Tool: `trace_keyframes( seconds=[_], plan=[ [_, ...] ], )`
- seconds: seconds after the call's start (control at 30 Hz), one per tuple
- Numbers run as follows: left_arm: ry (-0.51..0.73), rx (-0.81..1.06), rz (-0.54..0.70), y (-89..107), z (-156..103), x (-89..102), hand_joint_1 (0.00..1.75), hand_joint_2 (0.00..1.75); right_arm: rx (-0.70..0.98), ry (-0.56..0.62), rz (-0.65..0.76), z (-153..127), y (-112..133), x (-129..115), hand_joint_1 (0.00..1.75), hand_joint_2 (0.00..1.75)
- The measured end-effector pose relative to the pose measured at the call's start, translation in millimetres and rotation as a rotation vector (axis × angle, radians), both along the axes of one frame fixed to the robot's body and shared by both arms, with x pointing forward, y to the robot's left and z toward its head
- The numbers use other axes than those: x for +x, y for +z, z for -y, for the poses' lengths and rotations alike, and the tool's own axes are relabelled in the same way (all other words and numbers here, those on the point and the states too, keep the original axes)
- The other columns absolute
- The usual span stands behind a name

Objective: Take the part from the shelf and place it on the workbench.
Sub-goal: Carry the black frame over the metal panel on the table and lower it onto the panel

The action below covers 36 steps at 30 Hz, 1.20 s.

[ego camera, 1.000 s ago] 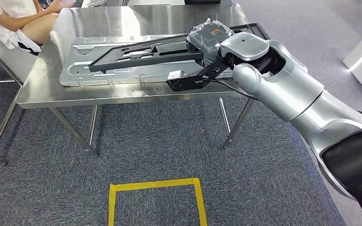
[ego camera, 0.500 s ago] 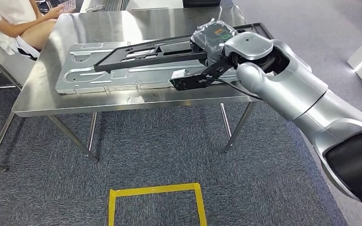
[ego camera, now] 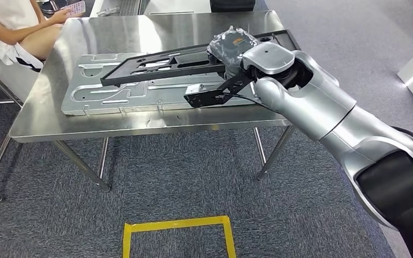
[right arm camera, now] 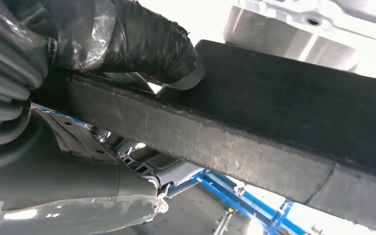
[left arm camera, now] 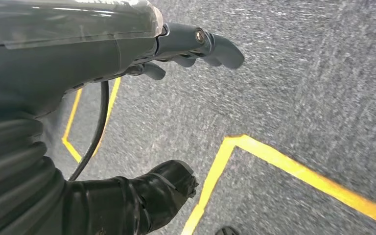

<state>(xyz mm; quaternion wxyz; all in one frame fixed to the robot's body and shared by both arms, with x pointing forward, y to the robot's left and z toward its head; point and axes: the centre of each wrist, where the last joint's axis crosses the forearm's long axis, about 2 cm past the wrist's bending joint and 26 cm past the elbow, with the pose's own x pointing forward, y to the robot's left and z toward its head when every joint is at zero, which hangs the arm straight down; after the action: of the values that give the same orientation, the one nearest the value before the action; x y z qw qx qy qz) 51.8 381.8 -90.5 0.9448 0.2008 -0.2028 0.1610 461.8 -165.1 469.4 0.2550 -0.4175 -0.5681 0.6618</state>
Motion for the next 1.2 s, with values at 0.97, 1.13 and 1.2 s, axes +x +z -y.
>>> trace_keyframes(
  seconds=[0.97,1.13,1.2],
  plan=[
    [-0.004,-0.028,0.001,-5.5,4.3,-2.0,0.00,1.75,-0.014,-0.029,-0.025,9.5,-10.9,4.1,1.75,1.75],
    [0.003,-0.043,0.003,-5.3,10.1,-3.6,0.00,1.75,-0.006,-0.041,-0.021,24.8,-6.2,5.3,1.75,1.75],
    [0.005,-0.046,0.005,-5.1,11.4,-3.3,0.00,1.75,-0.008,-0.043,-0.029,27.3,-8.5,5.9,1.75,1.75]
  ],
)
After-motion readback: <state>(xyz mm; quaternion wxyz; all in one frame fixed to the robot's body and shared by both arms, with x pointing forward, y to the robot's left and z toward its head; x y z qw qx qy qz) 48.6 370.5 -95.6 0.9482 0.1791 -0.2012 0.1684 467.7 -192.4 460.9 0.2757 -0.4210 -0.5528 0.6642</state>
